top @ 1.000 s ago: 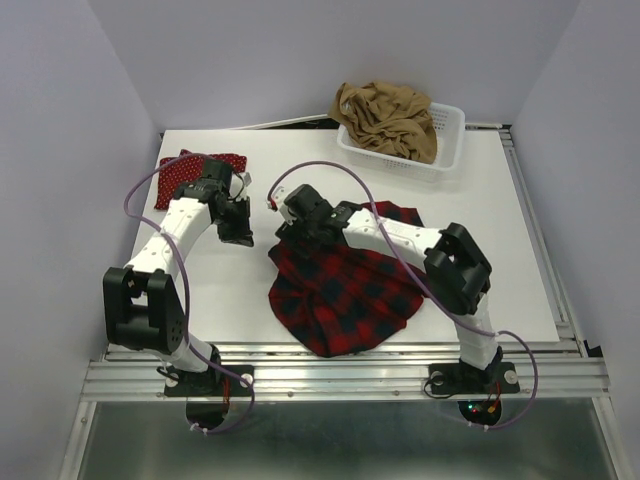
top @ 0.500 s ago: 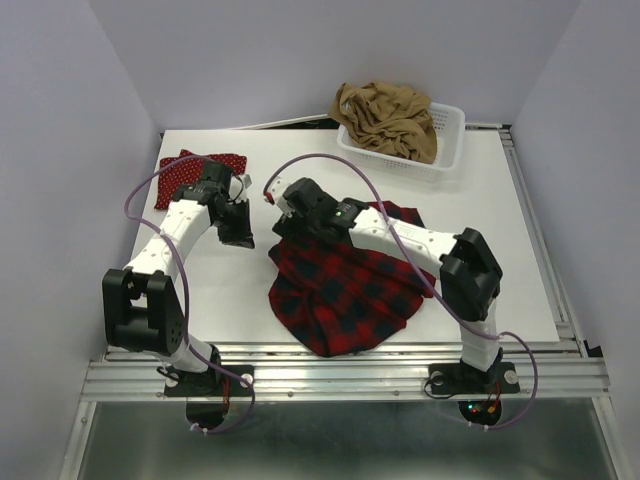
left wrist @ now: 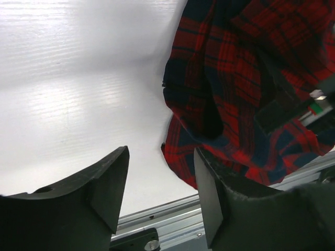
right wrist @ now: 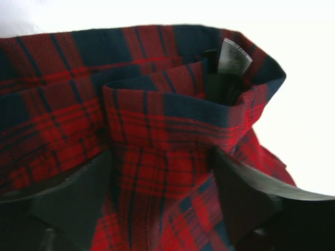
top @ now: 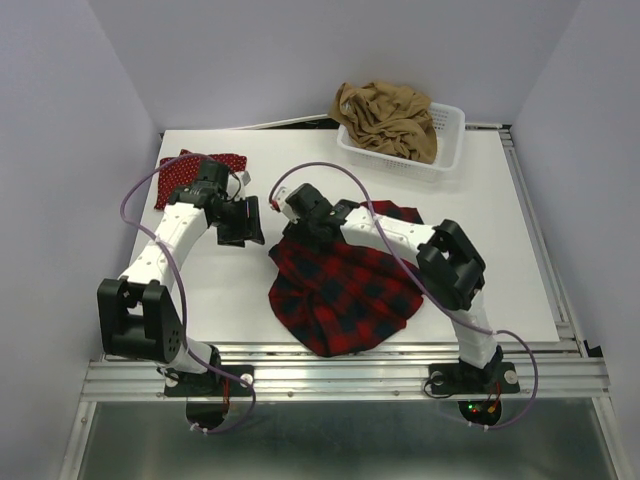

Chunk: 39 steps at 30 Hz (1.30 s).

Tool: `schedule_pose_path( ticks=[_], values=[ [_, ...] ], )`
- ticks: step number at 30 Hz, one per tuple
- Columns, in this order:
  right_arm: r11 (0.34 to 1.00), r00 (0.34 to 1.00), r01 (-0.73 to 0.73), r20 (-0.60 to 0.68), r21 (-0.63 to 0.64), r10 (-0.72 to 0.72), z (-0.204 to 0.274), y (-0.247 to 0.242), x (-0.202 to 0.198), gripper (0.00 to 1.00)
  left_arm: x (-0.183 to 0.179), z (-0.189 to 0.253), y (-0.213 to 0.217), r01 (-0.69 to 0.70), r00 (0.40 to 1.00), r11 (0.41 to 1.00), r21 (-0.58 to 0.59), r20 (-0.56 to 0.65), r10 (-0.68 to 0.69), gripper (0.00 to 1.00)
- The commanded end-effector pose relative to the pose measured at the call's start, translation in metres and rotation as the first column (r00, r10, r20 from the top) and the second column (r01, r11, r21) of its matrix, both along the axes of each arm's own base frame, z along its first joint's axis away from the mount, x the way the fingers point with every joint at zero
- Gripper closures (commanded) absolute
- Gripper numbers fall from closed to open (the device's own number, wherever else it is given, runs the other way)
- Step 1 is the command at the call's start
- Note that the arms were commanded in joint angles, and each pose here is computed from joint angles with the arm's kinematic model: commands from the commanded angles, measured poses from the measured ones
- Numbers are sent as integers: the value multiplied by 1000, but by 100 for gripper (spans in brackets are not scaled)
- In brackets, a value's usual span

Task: Fold and stack the skirts

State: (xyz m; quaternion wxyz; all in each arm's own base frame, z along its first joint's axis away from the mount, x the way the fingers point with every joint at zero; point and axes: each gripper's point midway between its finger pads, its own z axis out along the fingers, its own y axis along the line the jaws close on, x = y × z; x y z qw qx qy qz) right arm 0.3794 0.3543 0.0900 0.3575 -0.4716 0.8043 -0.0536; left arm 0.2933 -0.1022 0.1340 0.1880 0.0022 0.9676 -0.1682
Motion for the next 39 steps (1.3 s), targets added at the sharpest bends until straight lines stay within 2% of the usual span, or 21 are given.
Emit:
schedule_pose_path(
  ticks=[1, 2, 3, 4, 7, 11, 18, 21, 22, 24, 25, 27, 28, 29, 31, 33, 35, 37, 38, 39],
  values=[
    [996, 999, -36, -26, 79, 38, 15, 18, -1, 37, -5, 15, -8, 14, 999, 999, -49, 30, -13, 32],
    [996, 999, -34, -23, 85, 36, 18, 19, -1, 45, -6, 17, -9, 14, 999, 998, -58, 35, -12, 32],
    [995, 999, -32, -13, 97, 33, 25, 21, 1, 61, -9, 16, -11, 9, 1000, 997, -71, 22, -8, 31],
    [994, 1000, -30, -6, 109, 31, 30, 22, 2, 69, -12, 15, -12, 8, 1000, 997, -78, 11, -7, 29],
    [989, 999, -28, 25, 146, 24, 52, 26, 6, 86, -18, 12, -23, 20, 1000, 994, -107, -19, -22, 29],
    [987, 998, -26, 59, 160, 16, 68, 28, 11, 99, -15, 12, -42, 68, 997, 991, -112, -20, -70, 28],
    [985, 997, 18, 74, 173, -32, 76, 15, 24, 99, -11, 3, -63, 89, 993, 986, -141, -67, -100, 27],
    [979, 995, 42, 82, 198, -59, 86, 8, 32, 99, -17, -16, -66, 91, 989, 988, -125, -108, -105, 28],
    [977, 993, 55, 87, 206, -74, 90, 4, 35, 99, -16, -17, -67, 88, 989, 988, -129, -111, -103, 32],
    [973, 992, 67, 89, 220, -89, 96, -1, 38, 99, -15, -27, -66, 87, 985, 989, -118, -138, -104, 39],
    [970, 990, 79, 96, 230, -104, 103, -7, 41, 99, -12, -27, -65, 92, 985, 990, -109, -134, -106, 52],
    [962, 987, 102, 98, 252, -130, 110, -16, 46, 99, -5, -27, -60, 82, 987, 992, -94, -128, -94, 68],
    [956, 985, 108, 103, 275, -141, 120, -21, 47, 99, -2, -23, -57, 81, 989, 993, -86, -119, -91, 84],
    [946, 980, 137, 99, 295, -173, 126, -34, 55, 99, 0, -20, -54, 82, 990, 993, -81, -106, -91, 90],
    [920, 971, 172, 96, 351, -218, 145, -57, 68, 99, 5, -16, -42, 66, 993, 995, -70, -94, -73, 100],
    [897, 965, 194, 89, 397, -247, 159, -74, 74, 99, 13, -9, -32, 53, 996, 997, -55, -69, -57, 100],
    [865, 961, 182, 100, 468, -256, 185, -90, 77, 99, 39, 11, -13, 15, 1000, 1000, -20, 6, -15, 100],
    [822, 951, 202, 96, 533, -295, 201, -120, 90, 99, 70, 42, 4, 13, 990, 999, 49, 138, -20, 100],
    [805, 946, 203, 102, 557, -309, 210, -131, 93, 99, 84, 57, 9, 13, 979, 997, 81, 204, -30, 100],
    [764, 937, 201, 106, 614, -332, 230, -153, 99, 99, 107, 87, 17, 11, 945, 991, 134, 322, -54, 100]
  ],
)
